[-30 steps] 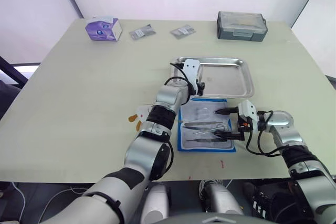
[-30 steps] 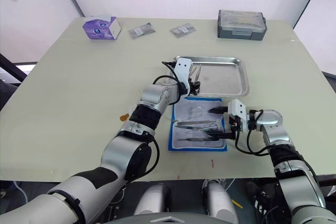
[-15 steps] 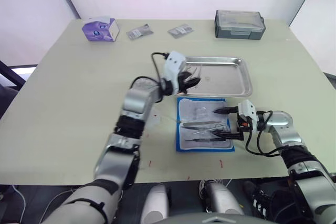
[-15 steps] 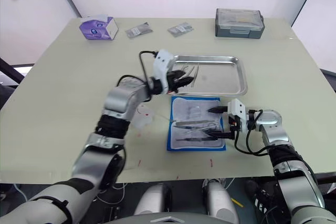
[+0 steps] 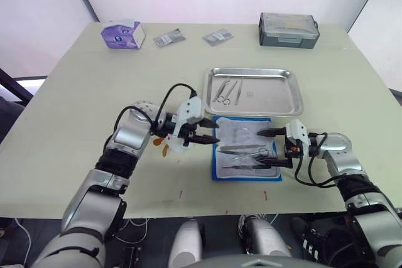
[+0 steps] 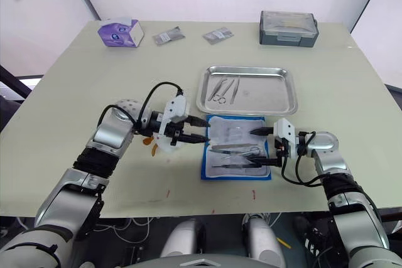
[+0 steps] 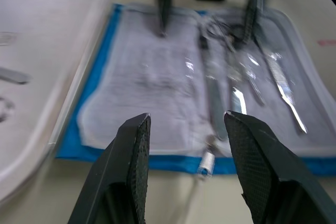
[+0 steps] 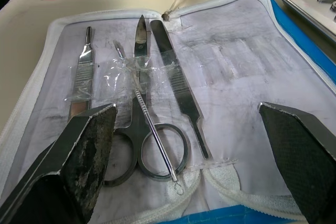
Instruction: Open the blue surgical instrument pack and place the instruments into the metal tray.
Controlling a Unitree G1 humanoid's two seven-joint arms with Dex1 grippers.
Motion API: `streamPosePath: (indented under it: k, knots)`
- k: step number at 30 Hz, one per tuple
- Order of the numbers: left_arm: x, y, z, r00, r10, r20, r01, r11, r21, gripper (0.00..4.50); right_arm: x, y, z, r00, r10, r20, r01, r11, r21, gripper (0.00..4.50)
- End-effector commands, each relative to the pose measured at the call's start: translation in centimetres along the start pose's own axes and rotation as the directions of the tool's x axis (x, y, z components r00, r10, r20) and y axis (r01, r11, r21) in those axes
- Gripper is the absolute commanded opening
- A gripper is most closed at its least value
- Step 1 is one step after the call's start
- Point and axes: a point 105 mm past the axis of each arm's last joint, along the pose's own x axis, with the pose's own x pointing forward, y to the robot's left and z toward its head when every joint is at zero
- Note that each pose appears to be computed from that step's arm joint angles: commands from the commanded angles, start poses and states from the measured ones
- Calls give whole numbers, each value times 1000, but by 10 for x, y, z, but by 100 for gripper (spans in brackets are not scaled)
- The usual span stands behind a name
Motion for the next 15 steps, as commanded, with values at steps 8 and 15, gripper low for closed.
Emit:
streamPosePath:
  k: [8,15]
  knots:
    - [23,-3,0,996,-83,-21,84,991,101,234,-2,21,-34,994,56,-91,-46,993,110,450]
    - [33,7,-5,998,-48,-38,52,993,111,234,-3,21,-34,995,50,-91,-40,993,110,450]
